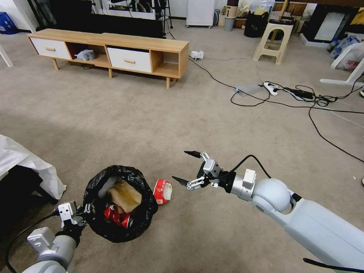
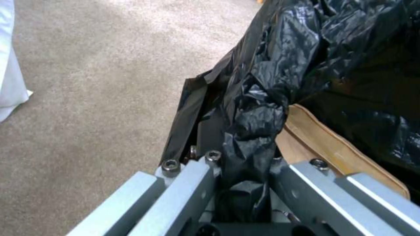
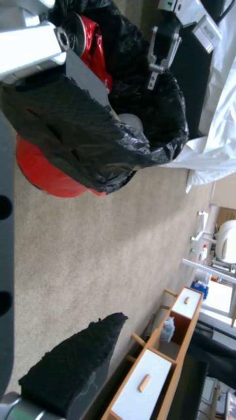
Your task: Pick up the trash bin, then pick up the garbage from the floor and place it into the trash bin.
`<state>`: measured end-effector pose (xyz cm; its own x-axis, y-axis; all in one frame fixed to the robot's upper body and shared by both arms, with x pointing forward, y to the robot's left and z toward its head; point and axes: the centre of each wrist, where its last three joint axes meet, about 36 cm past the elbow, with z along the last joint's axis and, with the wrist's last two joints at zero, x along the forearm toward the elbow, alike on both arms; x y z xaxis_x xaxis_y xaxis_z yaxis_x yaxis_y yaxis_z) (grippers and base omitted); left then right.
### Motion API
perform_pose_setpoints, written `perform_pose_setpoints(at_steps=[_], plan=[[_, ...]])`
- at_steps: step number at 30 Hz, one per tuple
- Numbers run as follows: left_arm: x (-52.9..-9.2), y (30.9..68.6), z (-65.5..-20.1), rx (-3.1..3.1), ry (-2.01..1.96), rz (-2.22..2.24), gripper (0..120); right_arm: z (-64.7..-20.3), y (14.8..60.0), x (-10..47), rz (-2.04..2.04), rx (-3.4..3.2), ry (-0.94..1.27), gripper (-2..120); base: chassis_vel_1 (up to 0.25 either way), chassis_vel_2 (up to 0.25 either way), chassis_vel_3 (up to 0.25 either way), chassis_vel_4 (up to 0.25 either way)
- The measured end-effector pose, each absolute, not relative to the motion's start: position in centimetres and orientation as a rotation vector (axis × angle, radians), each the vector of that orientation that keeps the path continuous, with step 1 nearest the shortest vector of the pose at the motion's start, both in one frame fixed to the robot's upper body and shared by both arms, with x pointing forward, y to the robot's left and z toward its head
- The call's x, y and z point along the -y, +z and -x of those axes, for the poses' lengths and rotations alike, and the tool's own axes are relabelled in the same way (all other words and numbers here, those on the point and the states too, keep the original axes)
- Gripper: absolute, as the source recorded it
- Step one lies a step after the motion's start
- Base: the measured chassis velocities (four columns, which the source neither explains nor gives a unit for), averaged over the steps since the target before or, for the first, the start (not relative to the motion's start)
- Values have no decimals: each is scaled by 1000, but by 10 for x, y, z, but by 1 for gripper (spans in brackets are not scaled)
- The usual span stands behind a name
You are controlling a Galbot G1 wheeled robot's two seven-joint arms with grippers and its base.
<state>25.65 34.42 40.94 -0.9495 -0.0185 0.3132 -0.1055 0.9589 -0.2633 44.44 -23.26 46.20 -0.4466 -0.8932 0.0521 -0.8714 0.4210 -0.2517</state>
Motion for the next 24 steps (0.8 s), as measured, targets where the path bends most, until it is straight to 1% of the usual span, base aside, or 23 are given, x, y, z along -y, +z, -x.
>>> perform_pose_setpoints(at_steps=[24], plan=[[-344, 406, -261, 2790, 400, -70, 1, -446, 451, 227, 1593, -2620, -354, 100, 0, 0, 0, 0]])
